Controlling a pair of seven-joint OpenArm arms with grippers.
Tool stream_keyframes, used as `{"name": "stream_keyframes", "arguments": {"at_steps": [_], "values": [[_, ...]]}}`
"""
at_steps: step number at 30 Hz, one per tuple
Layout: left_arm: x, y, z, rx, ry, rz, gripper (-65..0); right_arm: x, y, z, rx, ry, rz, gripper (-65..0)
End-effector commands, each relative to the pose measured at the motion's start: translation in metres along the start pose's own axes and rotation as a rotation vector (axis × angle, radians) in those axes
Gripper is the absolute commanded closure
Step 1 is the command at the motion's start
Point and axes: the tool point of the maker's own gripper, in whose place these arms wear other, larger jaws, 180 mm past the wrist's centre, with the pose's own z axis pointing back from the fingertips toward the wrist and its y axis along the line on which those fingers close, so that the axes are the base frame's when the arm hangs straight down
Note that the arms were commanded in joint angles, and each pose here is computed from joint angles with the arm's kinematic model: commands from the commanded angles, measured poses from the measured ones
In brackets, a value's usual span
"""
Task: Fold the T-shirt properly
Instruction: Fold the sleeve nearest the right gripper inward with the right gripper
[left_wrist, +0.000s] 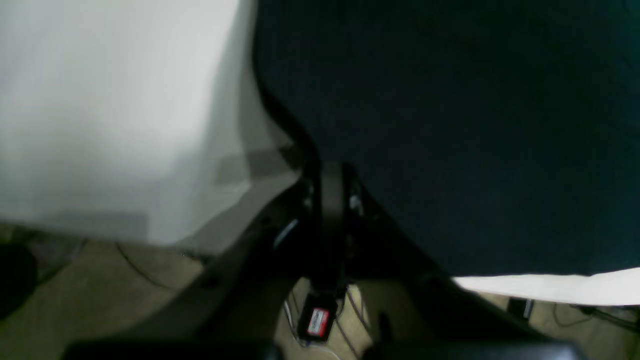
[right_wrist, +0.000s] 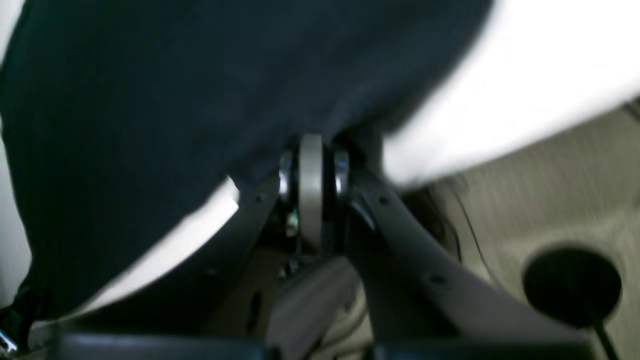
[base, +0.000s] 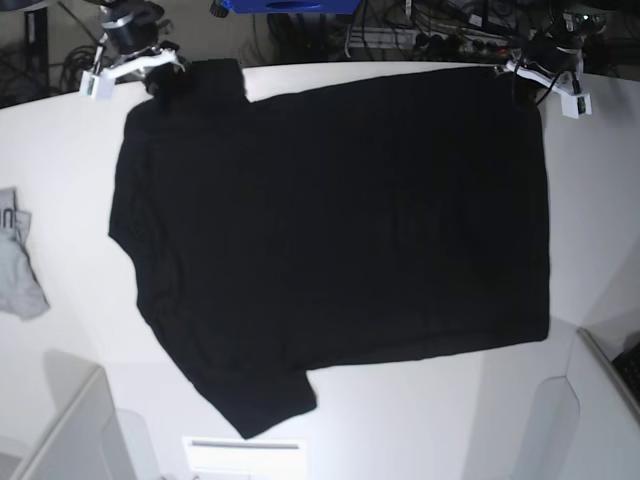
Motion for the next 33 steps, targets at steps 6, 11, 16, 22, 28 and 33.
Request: {"name": "stream_keyframes", "arguments": {"at_steps": [6,11,16,22,28,33], "values": [[0.039,-0.025,0.009,-0.057,-0.110,-0.060,0.0,0.036,0.020,-0.011,0.067,-0.099,0.027,0.0],[0.052,-0.036,0.006,-0.078,-0.154,-0.051,0.0,0.061,0.036,-0.021,0.111,-0.165,0.039,0.0],[0.067,-0.046,0.000,-0.100,-0.201,-0.031,0.0,0.081,0.054,-0.034,0.158,-0.172,0.056,0.0],[0.089,-0.056,-0.009,-0.124,-0.233,-0.032,0.0,0.116,0.071,-0.049,0.195,-0.169,0.082,0.0],[0.085,-0.036,-0.037,-0.060,-0.167,0.108,0.0,0.147,0.082,-0.065,0.221,-0.191,0.075,0.0],[0.087,-0.031,-0.052,-0.060,-0.151,0.151,0.0,0.150,0.081,-0.088,0.230,-0.165,0.035,0.0]]}}
